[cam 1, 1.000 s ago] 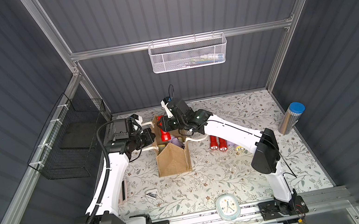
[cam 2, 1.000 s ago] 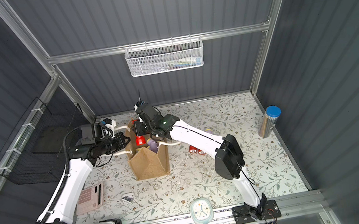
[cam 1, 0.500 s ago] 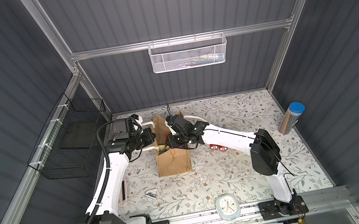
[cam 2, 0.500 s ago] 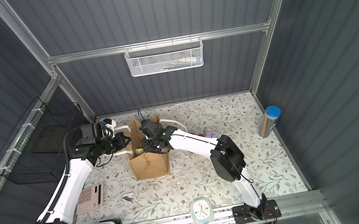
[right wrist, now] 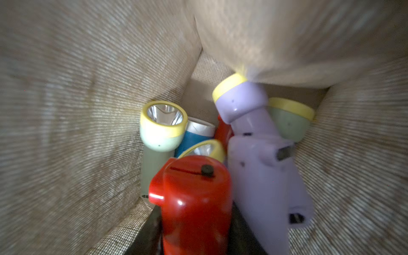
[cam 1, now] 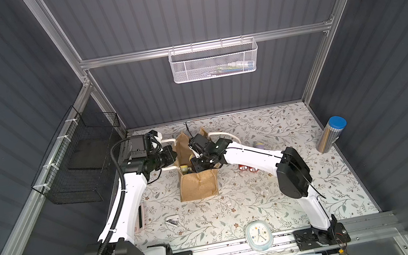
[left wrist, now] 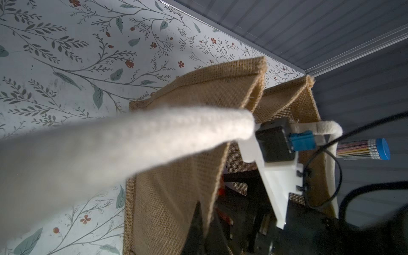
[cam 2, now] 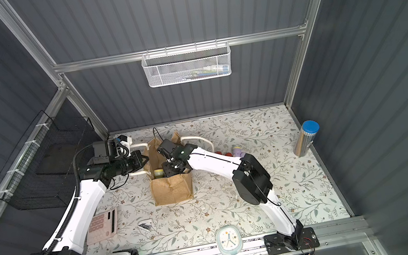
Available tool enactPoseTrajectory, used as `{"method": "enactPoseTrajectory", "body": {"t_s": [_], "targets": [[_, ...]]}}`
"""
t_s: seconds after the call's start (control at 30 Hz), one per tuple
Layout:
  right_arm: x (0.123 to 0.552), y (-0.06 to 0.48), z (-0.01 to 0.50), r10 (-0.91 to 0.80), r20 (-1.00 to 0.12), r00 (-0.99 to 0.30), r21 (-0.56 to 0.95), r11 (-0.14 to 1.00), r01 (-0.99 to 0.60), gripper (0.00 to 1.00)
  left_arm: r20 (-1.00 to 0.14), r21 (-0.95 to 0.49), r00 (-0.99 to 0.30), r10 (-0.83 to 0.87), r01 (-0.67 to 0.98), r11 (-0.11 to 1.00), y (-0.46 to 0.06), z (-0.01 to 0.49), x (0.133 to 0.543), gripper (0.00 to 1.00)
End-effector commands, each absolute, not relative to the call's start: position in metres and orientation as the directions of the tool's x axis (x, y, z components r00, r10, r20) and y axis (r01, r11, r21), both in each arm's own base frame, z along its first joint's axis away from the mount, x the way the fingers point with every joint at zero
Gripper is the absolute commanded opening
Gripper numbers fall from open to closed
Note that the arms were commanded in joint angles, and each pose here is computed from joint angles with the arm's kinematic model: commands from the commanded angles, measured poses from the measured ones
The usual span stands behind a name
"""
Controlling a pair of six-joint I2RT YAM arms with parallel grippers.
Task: Put the flashlights into the tote bags
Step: Place the flashlight in the canvas bag.
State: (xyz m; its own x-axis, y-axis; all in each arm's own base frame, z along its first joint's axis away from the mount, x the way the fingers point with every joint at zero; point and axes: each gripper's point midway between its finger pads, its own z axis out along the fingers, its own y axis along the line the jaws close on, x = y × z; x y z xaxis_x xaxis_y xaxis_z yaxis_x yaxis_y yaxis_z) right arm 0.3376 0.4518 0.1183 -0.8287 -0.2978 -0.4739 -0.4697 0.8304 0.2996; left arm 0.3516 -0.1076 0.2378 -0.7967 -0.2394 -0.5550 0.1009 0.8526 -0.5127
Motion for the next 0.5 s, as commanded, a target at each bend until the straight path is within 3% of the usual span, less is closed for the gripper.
{"method": "enactPoseTrajectory", "body": {"t_s": [0.0, 0.17, 0.47], "targets": [[0.321, 0.421, 0.079, -0.368, -0.32, -0.873, 0.223, 0.866, -0.447, 0.43, -0.587, -0.527, -0.771, -0.247, 0.133, 0.839, -0.112, 0.258, 0.355, 0.0], [0.325, 0.422, 0.107, -0.346, -0.329, -0.879, 0.304, 0.842, -0.446, 0.54, -0.586, -0.524, -0.772, -0.245, 0.132, 0.841, -0.111, 0.259, 0.354, 0.0], [0.323, 0.425, 0.212, -0.296, -0.448, -0.843, 0.494, 0.704, -0.51, 0.58, -0.586, -0.525, -0.771, -0.248, 0.128, 0.842, -0.111, 0.26, 0.353, 0.0]]}}
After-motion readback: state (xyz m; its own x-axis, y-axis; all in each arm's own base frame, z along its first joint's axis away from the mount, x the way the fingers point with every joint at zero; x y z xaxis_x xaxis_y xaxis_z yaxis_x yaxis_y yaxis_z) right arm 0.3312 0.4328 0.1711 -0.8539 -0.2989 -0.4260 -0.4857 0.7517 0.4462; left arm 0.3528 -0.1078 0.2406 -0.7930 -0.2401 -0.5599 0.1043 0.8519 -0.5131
